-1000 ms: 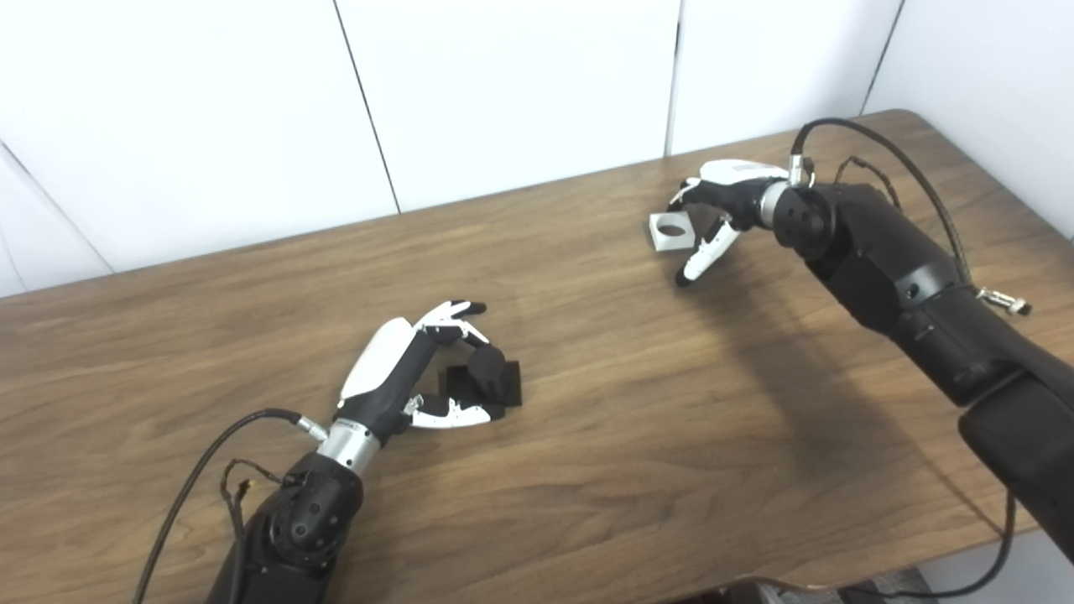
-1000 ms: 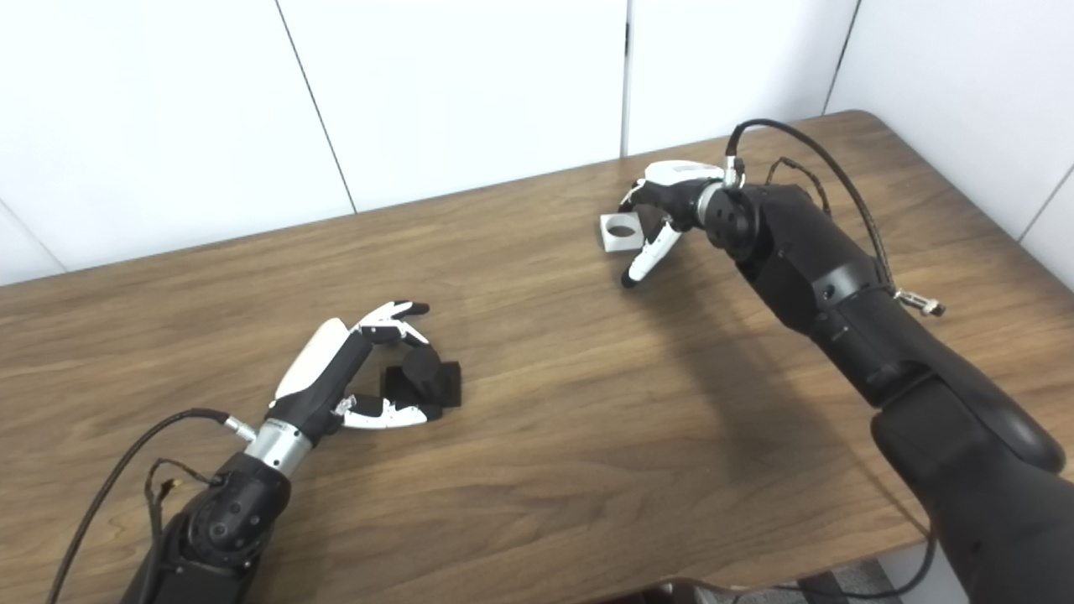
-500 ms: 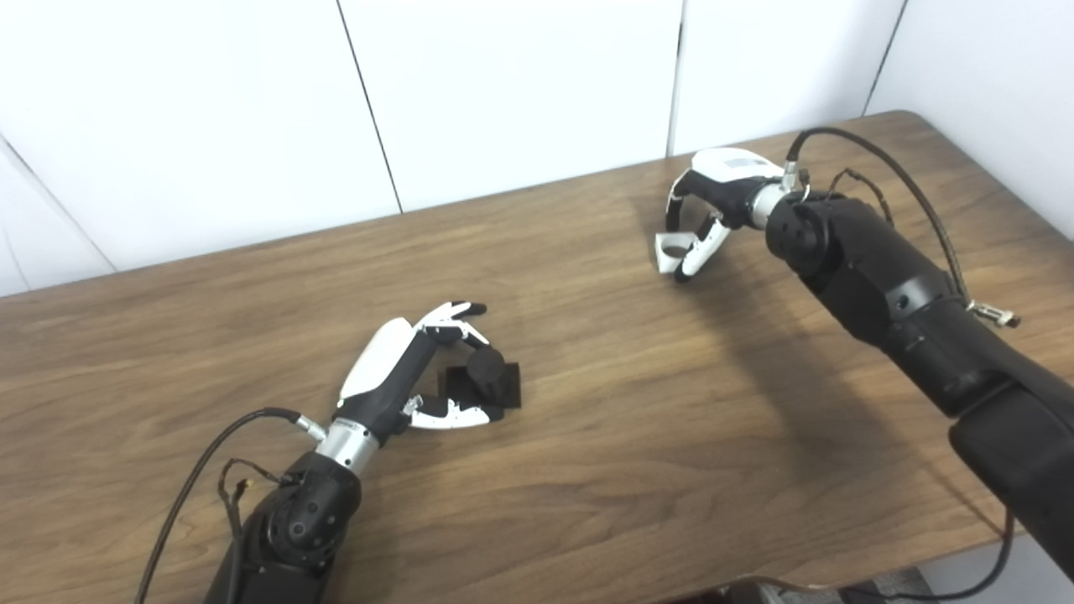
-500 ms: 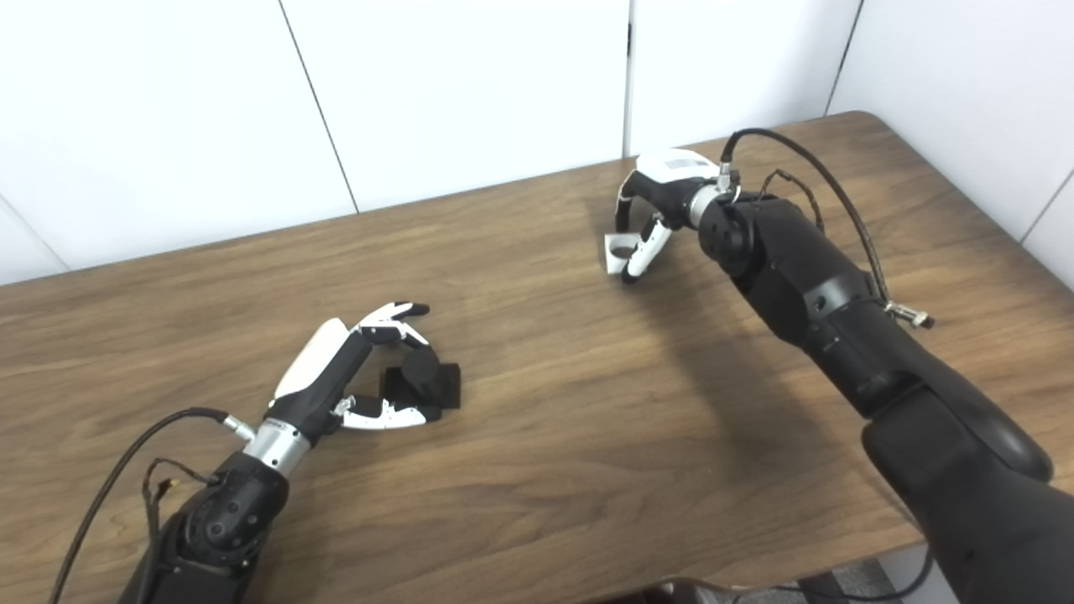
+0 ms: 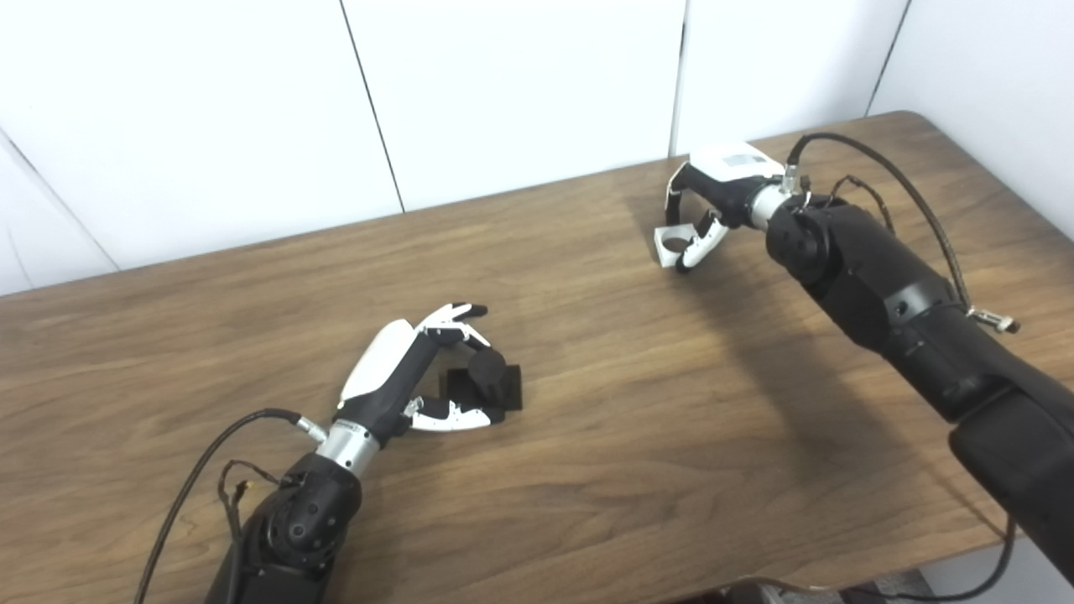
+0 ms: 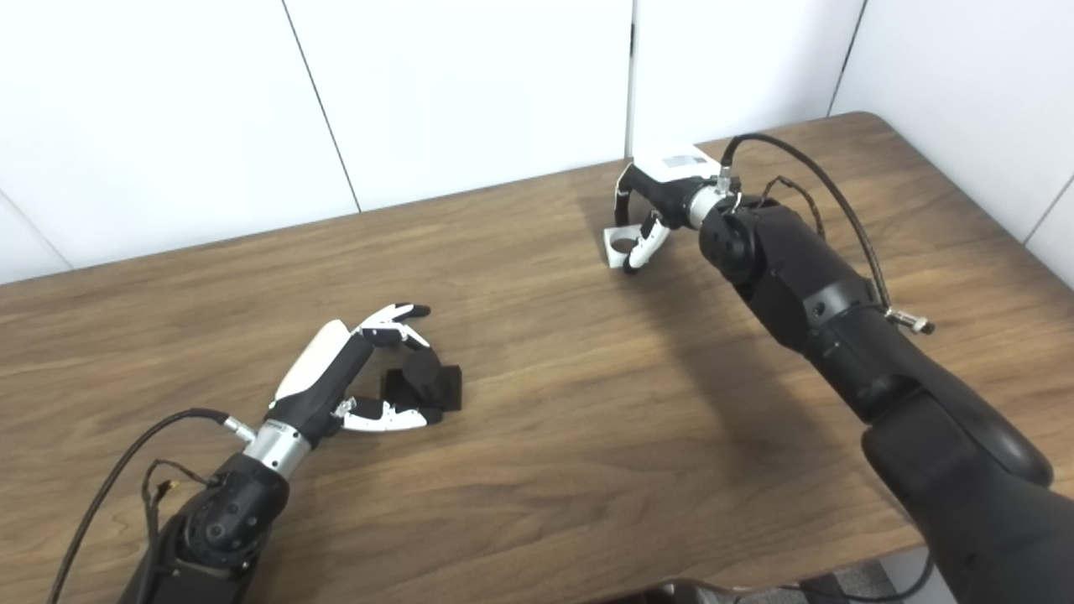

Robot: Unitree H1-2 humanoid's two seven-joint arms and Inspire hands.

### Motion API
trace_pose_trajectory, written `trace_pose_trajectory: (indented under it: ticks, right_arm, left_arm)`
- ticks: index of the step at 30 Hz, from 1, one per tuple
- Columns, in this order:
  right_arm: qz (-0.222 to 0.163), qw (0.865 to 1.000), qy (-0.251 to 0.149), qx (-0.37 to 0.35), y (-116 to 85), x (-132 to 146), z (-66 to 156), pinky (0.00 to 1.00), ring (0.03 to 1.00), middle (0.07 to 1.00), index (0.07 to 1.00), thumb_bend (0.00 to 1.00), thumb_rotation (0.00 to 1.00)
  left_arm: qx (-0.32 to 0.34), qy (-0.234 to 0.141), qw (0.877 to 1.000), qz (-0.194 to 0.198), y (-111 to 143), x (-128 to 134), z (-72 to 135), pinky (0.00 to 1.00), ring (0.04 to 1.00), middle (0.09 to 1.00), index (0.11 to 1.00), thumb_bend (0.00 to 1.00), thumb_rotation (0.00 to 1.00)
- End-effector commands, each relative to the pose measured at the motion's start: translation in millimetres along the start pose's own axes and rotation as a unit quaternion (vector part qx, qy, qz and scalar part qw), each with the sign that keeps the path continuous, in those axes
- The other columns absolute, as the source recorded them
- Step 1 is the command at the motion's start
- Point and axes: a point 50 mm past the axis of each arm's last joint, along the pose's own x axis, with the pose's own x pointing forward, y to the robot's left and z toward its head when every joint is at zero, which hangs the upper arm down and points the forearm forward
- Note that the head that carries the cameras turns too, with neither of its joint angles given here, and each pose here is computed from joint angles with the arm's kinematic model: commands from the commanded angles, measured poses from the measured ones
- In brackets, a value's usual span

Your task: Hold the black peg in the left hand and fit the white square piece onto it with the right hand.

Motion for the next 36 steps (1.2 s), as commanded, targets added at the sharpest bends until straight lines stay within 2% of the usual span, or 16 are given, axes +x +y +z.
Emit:
trace_pose_trajectory:
  ticks: [1, 9, 12, 19, 26, 28, 30, 36]
  right_arm:
    - [-0.028, 0.999, 0.007, -0.013, -18, 0, -11, 0.95, 0.857, 0.804, 0.486, 0.51, 0.14]
    - [-0.059, 0.998, -0.021, -0.007, -29, -6, -4, 0.97, 0.858, 0.795, 0.485, 0.52, 0.13]
    - [-0.082, 0.996, -0.037, -0.01, -40, -9, 1, 0.97, 0.864, 0.791, 0.485, 0.52, 0.13]
    - [-0.155, 0.984, -0.09, -0.003, -75, -23, 20, 0.97, 0.871, 0.794, 0.484, 0.52, 0.14]
    - [-0.2, 0.971, -0.128, 0.008, -105, -38, 36, 1.0, 0.891, 0.796, 0.482, 0.52, 0.14]
    - [-0.218, 0.965, -0.148, 0.006, -113, -44, 42, 0.97, 0.881, 0.786, 0.481, 0.52, 0.14]
    - [-0.229, 0.959, -0.166, 0.005, -120, -48, 48, 0.95, 0.871, 0.776, 0.48, 0.52, 0.14]
    - [-0.237, 0.95, -0.202, 0.002, -133, -64, 68, 1.0, 0.893, 0.785, 0.479, 0.52, 0.14]
  left_arm:
    - [0.011, 0.039, 0.999, -0.028, -3, -10, -14, 0.84, 0.946, 0.892, 0.493, 0.52, 0.08]
    - [0.016, 0.038, 0.999, -0.028, -3, -7, -15, 0.84, 0.946, 0.891, 0.493, 0.52, 0.08]
    - [0.016, 0.04, 0.999, -0.028, -2, -6, -15, 0.84, 0.947, 0.893, 0.493, 0.52, 0.08]
    - [0.016, 0.04, 0.999, -0.03, -3, -6, -16, 0.84, 0.945, 0.891, 0.493, 0.52, 0.08]
    - [0.016, 0.042, 0.998, -0.032, -5, -7, -16, 0.83, 0.946, 0.891, 0.493, 0.52, 0.08]
    - [0.014, 0.042, 0.999, -0.032, -6, -7, -15, 0.84, 0.947, 0.892, 0.493, 0.52, 0.08]
    - [0.011, 0.042, 0.999, -0.031, -6, -6, -15, 0.84, 0.948, 0.892, 0.493, 0.52, 0.08]
    - [0.013, 0.041, 0.999, -0.032, -8, -4, -13, 0.84, 0.952, 0.894, 0.493, 0.52, 0.08]
